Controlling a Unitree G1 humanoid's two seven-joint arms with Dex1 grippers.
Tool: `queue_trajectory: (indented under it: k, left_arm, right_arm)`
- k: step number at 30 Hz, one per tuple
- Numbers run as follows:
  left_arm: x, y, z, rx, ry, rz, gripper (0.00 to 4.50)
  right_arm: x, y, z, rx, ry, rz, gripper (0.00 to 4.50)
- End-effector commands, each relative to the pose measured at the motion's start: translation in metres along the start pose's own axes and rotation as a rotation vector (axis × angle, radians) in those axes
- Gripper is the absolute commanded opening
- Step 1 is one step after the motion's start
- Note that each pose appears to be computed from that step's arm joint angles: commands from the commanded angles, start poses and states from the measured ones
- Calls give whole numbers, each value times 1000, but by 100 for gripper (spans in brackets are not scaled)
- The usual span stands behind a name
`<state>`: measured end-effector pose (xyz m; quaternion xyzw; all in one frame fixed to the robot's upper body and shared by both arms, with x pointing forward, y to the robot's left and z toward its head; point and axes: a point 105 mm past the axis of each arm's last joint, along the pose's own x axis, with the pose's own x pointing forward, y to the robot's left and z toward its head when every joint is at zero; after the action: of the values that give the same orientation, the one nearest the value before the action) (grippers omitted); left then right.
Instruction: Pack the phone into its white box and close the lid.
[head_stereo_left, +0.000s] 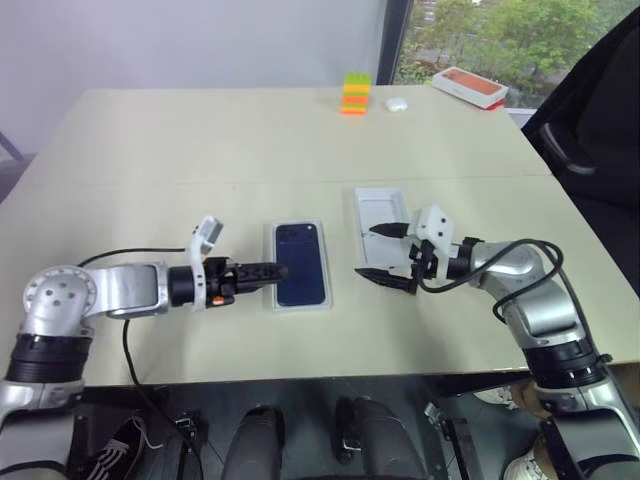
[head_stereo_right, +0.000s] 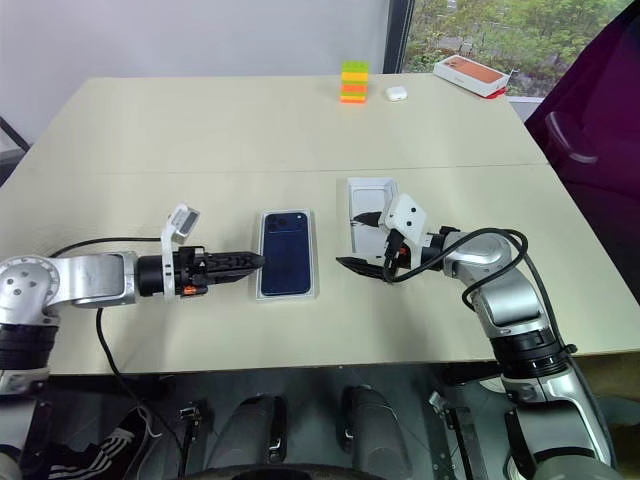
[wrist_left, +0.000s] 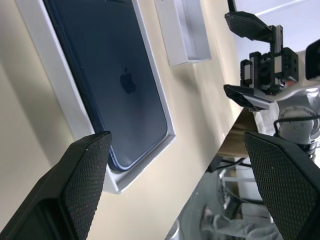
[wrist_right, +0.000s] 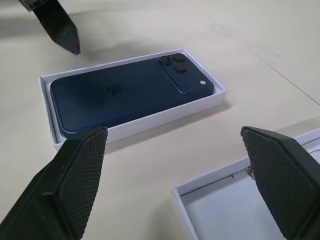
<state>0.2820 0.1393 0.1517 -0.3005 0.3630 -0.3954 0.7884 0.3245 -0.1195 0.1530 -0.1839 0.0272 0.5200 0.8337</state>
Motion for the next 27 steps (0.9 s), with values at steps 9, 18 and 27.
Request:
queue_trajectory:
  k: [9, 18, 27]
  left_arm:
    - [-5, -7, 27, 146, -157, 8, 442]
    - [-6, -11, 42, 588, -258, -32, 442]
    - [-17, -4, 68, 714, -435, -71, 442]
  right_arm:
    - [3, -2, 20, -4, -70, -4, 450]
    - [14, -44, 17, 134, 68, -224, 450]
    - [18, -53, 38, 222, 134, -308, 450]
